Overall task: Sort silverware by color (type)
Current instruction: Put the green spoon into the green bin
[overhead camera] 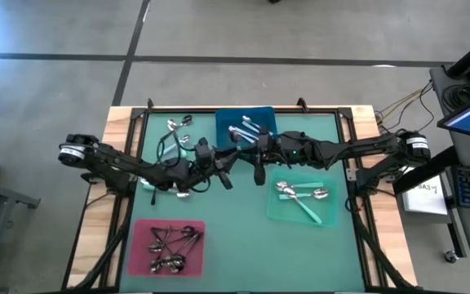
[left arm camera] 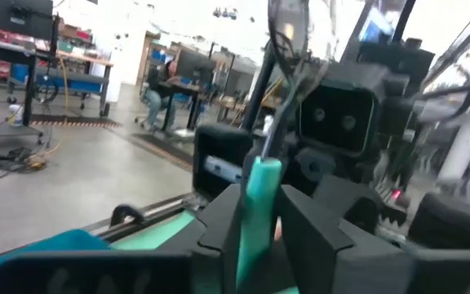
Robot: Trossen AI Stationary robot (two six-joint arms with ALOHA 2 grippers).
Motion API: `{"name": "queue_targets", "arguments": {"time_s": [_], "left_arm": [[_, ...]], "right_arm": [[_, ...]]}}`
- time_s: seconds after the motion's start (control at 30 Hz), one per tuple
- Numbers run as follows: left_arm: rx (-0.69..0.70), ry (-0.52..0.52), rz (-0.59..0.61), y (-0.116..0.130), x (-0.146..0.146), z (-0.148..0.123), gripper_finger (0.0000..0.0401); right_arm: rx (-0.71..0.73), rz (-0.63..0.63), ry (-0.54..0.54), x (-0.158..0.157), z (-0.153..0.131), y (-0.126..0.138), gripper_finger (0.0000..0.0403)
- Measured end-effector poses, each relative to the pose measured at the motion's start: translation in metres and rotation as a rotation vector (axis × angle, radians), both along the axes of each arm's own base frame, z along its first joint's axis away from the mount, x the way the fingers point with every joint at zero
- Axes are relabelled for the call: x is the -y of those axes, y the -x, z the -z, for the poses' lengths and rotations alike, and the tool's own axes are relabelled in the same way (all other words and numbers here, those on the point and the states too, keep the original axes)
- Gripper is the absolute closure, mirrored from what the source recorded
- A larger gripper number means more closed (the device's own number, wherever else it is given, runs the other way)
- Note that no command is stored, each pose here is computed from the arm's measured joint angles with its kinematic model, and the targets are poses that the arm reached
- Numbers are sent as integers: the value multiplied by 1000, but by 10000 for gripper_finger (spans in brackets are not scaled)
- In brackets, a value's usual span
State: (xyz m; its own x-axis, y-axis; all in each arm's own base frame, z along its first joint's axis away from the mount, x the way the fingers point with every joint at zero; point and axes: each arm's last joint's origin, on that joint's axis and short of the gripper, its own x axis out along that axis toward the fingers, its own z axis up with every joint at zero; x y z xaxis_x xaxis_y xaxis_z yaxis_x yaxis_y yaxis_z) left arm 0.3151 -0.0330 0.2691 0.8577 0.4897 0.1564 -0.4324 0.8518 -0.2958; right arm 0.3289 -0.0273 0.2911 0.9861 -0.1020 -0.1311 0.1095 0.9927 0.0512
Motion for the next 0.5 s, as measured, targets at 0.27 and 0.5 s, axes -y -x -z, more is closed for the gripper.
{"name": "queue_targets", "arguments": {"time_s": [0.27, 0.5], "left_arm": [[-237, -44, 8, 7, -1, 10, 283], [-625, 100, -13, 54, -11, 18, 281]], "right_arm": [[-163, 173, 84, 11, -3, 3, 370], [-439, 219, 53, 13, -4, 12, 370]]}}
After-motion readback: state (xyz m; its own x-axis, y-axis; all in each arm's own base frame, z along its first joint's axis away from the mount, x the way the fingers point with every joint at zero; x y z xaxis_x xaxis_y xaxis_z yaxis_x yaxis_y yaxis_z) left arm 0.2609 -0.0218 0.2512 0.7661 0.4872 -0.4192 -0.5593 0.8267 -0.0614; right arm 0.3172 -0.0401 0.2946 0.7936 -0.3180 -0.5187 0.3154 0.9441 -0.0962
